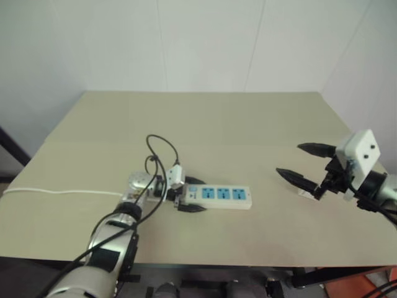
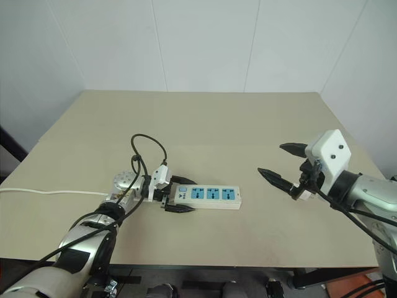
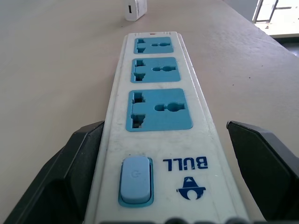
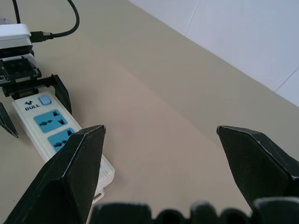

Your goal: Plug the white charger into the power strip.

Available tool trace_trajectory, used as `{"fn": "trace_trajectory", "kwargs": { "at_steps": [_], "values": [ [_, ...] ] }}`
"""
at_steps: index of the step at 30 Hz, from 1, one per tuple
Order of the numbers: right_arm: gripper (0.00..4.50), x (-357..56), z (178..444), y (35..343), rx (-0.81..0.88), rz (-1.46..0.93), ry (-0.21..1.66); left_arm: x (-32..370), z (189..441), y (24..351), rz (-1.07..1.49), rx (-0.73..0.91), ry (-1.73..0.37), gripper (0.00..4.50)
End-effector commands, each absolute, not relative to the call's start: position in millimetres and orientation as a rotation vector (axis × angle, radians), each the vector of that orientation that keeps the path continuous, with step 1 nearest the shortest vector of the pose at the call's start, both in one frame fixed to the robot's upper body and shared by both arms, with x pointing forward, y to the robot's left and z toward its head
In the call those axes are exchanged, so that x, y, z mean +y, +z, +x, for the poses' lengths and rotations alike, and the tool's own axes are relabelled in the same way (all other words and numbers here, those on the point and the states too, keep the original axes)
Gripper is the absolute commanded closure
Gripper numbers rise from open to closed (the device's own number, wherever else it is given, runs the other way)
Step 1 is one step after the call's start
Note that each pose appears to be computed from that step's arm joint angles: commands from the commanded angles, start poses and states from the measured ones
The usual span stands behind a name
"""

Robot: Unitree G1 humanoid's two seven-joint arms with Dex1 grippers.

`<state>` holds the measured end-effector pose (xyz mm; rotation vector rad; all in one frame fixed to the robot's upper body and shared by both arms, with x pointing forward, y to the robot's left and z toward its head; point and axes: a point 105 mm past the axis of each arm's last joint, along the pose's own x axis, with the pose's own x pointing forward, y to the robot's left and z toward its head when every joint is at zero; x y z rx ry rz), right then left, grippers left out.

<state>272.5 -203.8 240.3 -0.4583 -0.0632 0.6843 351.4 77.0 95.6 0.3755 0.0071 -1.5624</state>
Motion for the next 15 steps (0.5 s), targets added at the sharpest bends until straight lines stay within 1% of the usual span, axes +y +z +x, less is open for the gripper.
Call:
{"fn": "trace_trajectory", "kwargs": {
  "at_steps": [1,7,15],
  "values": [
    [0.0,-202.9,267.5,253.9,-0.111,-0.482,0.678,87.6,353.3,98.7,0.397,-0.001,-1.543,0.04],
    [0.0,-201.2,269.1,253.7,-0.115,-0.474,0.688,94.2,356.1,106.0,0.392,-0.015,-1.529,0.04],
    [0.0,-200.5,267.9,255.6,-0.116,-0.472,0.696,88.7,352.2,94.5,0.366,0.023,-1.544,0.04]
  ]
}}
